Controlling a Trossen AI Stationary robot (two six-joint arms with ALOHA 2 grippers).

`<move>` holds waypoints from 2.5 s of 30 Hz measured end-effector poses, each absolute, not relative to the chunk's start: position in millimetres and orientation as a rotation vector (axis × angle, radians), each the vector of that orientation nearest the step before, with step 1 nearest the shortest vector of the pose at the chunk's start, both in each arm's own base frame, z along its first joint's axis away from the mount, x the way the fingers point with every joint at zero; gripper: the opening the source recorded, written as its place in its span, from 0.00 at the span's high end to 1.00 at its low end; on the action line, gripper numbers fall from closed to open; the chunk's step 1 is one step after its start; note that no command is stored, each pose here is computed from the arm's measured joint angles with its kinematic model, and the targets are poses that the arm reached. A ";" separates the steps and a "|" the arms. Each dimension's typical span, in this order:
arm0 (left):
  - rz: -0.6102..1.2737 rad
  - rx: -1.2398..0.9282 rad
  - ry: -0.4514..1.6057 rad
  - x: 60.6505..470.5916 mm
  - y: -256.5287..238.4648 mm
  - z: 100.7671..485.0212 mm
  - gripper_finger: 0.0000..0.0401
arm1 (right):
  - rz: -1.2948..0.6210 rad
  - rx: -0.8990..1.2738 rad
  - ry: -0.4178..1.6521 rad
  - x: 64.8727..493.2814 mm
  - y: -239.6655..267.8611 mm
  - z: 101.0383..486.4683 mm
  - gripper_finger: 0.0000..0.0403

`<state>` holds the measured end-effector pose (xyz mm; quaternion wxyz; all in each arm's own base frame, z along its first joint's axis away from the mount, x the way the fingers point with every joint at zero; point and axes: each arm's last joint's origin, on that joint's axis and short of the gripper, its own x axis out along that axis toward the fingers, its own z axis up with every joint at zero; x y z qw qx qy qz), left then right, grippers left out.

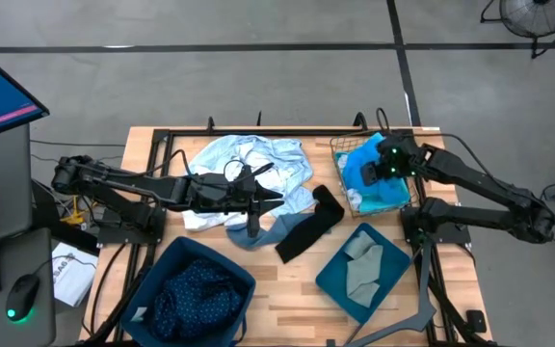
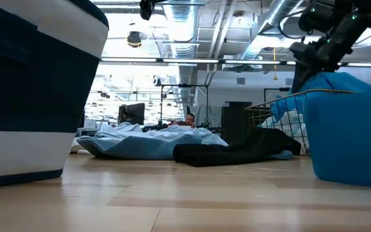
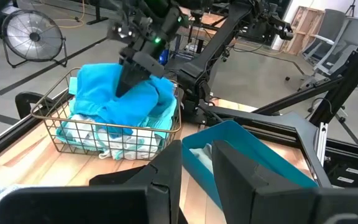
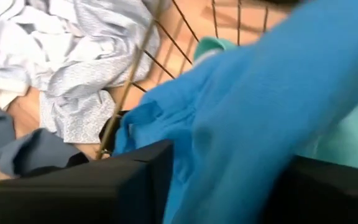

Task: Pick & Place Cloths
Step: Put the blue shorts into the wire basket, then put the gray sock into the blue bin

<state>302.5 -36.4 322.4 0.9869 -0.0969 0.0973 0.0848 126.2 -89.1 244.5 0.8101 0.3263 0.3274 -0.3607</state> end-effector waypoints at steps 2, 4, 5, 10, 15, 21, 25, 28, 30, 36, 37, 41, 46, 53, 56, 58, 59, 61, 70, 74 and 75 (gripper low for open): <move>0.171 -0.195 0.195 302.5 -36.4 322.4 0.82 | -0.750 0.651 0.707 126.2 -89.1 251.6 0.58; 0.171 -0.195 0.195 302.5 -36.4 322.4 0.82 | -0.733 0.611 0.715 125.8 -88.9 259.5 0.51; 0.171 -0.195 0.195 302.5 -36.4 322.4 0.82 | -0.728 0.594 0.720 125.3 -88.8 263.2 0.47; 0.148 -0.197 0.199 302.6 -37.0 322.3 0.82 | -0.797 0.549 0.748 117.6 -88.3 285.6 0.38; 0.136 -0.199 0.201 302.7 -37.4 322.3 0.82 | -0.807 0.559 0.677 112.0 -86.2 318.3 0.41; 0.136 -0.198 0.201 302.7 -37.4 322.3 0.82 | -0.680 0.628 0.680 118.6 -77.4 323.2 0.78; 0.135 -0.198 0.201 302.6 -37.5 322.3 0.82 | -0.721 0.647 0.784 120.3 -74.2 300.8 0.95; 0.136 -0.198 0.204 302.6 -37.4 322.0 0.82 | -0.746 0.688 0.882 121.0 -71.8 270.9 0.96; 0.135 -0.198 0.205 302.6 -37.4 322.0 0.82 | -0.752 0.709 0.951 120.3 -68.7 247.9 0.99; 0.140 -0.195 0.207 302.8 -36.1 321.5 0.82 | -0.769 0.750 1.025 125.3 -66.6 197.3 0.99; 0.140 -0.195 0.207 302.7 -36.0 321.6 0.82 | -0.770 0.750 1.028 126.8 -67.4 192.4 0.99; 0.148 -0.195 0.206 303.0 -33.8 321.6 0.82 | -0.785 0.746 1.077 134.9 -72.0 178.4 0.99; 0.148 -0.196 0.207 303.0 -33.8 321.5 0.82 | -0.786 0.731 1.161 142.9 -76.4 165.6 0.99; 0.148 -0.165 0.210 303.0 -33.7 321.4 0.82 | -0.712 0.711 1.149 157.2 -80.1 193.1 0.99; 0.147 -0.110 0.230 302.6 -33.4 319.7 0.80 | -0.676 0.669 1.118 161.4 -82.0 220.0 0.99; 0.157 -0.081 0.271 301.5 -33.1 315.9 0.78 | -0.652 0.637 1.096 163.1 -82.0 238.7 0.99; 0.158 -0.067 0.294 300.9 -33.0 313.9 0.76 | -0.639 0.620 1.084 163.6 -81.5 247.7 0.98; 0.159 -0.041 0.335 299.6 -32.8 310.2 0.72 | -0.617 0.587 1.049 164.8 -80.2 264.1 0.96; 0.192 0.028 0.570 292.3 -37.1 285.6 0.51 | -0.522 0.526 0.853 165.5 -64.8 333.9 0.78; 0.244 0.051 0.606 296.8 -43.9 266.6 0.48 | -0.473 0.521 0.775 165.3 -54.7 356.7 0.74; 0.257 0.048 0.621 298.4 -44.5 260.2 0.47 | -0.461 0.523 0.762 165.7 -52.3 360.3 0.74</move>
